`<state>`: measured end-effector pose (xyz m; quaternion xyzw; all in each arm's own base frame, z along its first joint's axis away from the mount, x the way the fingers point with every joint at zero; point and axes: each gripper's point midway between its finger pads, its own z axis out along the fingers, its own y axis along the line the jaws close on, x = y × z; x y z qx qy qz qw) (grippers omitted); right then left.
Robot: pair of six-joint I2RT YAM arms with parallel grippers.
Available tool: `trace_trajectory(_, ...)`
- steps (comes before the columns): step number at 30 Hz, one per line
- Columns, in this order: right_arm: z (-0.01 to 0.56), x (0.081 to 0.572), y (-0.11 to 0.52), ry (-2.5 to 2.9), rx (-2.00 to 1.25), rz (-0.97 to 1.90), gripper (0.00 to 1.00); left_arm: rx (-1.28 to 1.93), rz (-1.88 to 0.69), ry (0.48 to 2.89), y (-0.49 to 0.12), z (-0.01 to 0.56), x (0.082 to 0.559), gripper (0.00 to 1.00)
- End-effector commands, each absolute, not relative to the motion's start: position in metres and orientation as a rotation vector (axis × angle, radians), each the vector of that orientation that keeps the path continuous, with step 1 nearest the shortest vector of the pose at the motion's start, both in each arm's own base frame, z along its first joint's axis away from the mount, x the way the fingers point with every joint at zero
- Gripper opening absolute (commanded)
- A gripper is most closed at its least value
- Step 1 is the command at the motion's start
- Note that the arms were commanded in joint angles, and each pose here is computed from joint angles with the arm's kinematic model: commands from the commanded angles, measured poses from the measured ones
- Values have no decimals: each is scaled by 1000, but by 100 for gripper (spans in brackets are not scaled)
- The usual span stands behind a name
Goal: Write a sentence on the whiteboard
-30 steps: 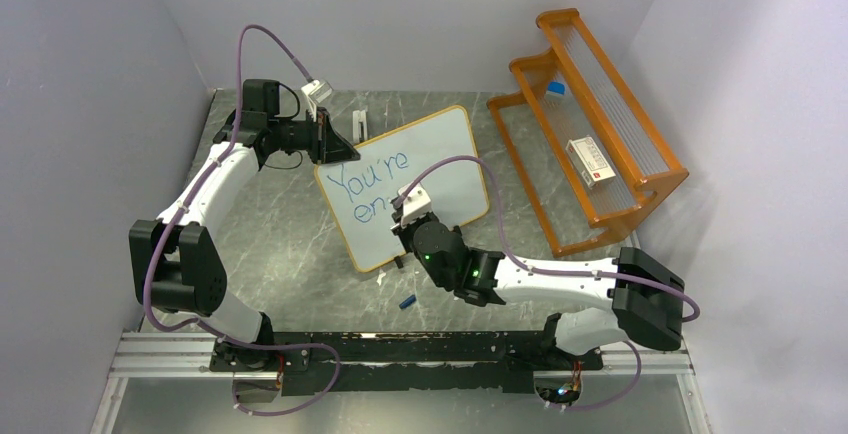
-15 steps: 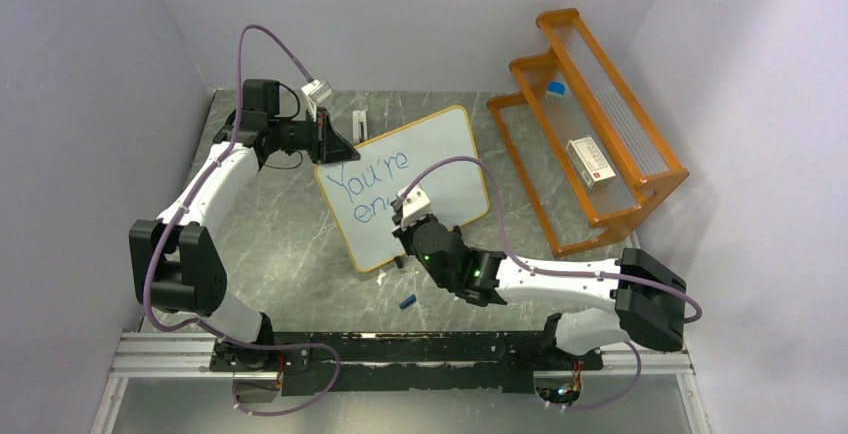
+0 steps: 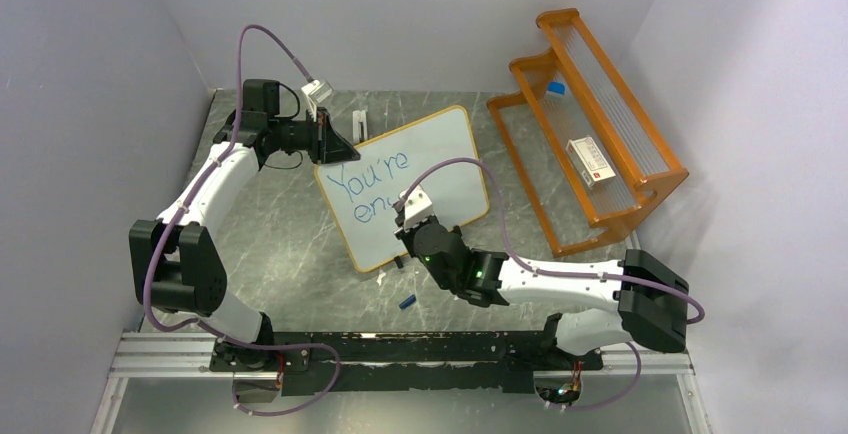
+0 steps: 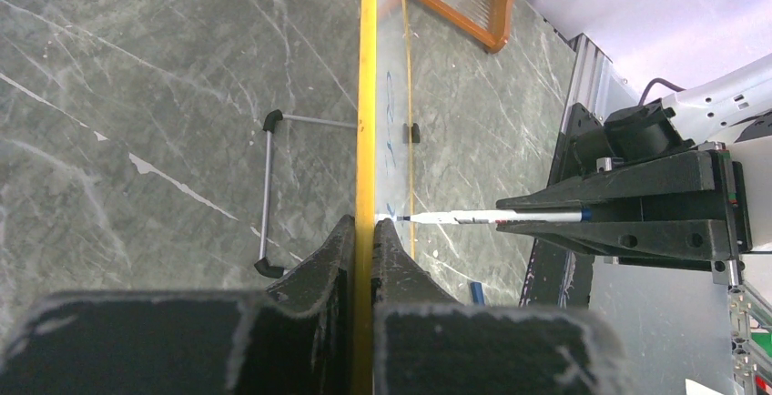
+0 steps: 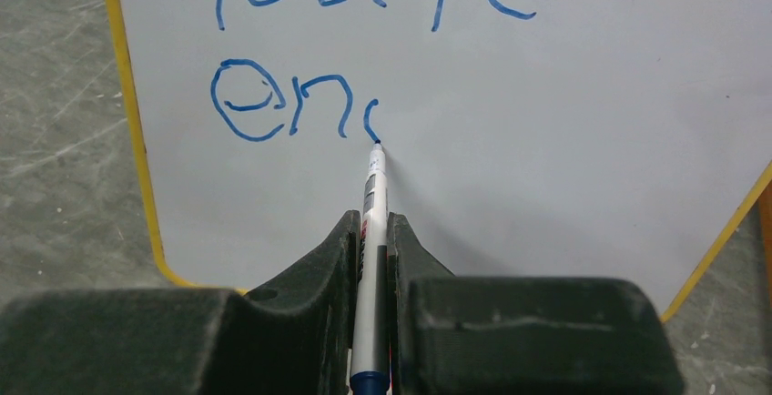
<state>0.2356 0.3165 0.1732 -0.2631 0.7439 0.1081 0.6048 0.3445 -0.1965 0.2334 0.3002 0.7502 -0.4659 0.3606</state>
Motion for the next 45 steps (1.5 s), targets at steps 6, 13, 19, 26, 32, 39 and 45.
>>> trace_trajectory(6,176,246,299,1715,-550,175,0,783,-1125,1967,-190,216,353,5)
trace_trajectory(13,188,254,303,1677,-526,181,0,785,-1127,1963,-190,216,353,5)
trace_trajectory(19,192,256,311,1661,-537,198,0,784,-1128,1965,-190,216,353,5)
trace_trajectory(26,197,256,317,1646,-544,226,0,785,-1129,1964,-191,216,353,5)
trace_trajectory(32,202,256,321,1634,-544,240,0,782,-1127,1968,-190,215,353,5)
trace_trajectory(39,204,255,326,1629,-559,260,0,783,-1123,1967,-190,215,354,5)
trace_trajectory(45,204,251,329,1630,-583,280,0,780,-1122,1968,-190,216,354,5)
